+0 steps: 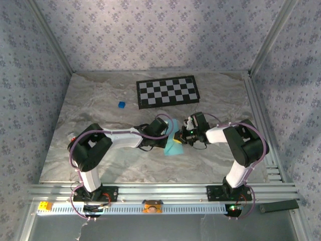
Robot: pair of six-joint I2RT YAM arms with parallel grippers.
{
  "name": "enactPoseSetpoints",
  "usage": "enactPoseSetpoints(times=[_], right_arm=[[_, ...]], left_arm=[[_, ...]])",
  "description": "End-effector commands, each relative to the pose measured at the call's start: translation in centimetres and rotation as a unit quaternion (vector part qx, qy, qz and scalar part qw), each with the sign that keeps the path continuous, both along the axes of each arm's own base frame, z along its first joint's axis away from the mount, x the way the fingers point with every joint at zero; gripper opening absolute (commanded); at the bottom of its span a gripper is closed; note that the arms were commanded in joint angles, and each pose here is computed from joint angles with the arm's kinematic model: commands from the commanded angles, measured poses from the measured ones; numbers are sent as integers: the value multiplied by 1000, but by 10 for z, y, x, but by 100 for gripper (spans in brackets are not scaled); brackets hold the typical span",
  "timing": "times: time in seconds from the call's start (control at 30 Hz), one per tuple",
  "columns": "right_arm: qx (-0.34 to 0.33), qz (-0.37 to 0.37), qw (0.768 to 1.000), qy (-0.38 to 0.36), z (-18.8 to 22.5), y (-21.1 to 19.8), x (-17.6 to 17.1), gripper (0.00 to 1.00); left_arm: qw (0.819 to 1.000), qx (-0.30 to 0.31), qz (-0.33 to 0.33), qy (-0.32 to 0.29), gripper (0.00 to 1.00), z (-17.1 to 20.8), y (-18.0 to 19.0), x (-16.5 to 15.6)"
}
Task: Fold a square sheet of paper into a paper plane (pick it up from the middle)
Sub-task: Fold the triangle a second time at the center of the table.
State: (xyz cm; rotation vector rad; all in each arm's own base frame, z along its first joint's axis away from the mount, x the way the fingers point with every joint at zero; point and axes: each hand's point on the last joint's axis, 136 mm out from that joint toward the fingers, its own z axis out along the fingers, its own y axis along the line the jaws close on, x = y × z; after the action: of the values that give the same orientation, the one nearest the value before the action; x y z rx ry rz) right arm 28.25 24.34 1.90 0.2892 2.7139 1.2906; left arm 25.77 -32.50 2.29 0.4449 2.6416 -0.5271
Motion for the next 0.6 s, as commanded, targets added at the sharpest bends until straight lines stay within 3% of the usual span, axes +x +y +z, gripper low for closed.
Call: enactPoseSetpoints(times=[0.0, 0.17, 0.33, 0.57], right_arm=[[-58, -20, 997, 52, -37, -23, -20, 0], [-64, -21, 997, 49, -36, -24, -20, 0], [-64, -22, 997, 48, -34, -24, -19, 0], [-68, -27, 996, 45, -31, -26, -18, 0]], left_arm=[[999, 34, 8, 9, 12, 3, 16, -3], [998, 46, 43, -13, 34, 33, 24, 8], [988, 94, 120, -6, 33, 54, 51, 11], [992, -107, 51, 43, 20, 90, -12, -17]])
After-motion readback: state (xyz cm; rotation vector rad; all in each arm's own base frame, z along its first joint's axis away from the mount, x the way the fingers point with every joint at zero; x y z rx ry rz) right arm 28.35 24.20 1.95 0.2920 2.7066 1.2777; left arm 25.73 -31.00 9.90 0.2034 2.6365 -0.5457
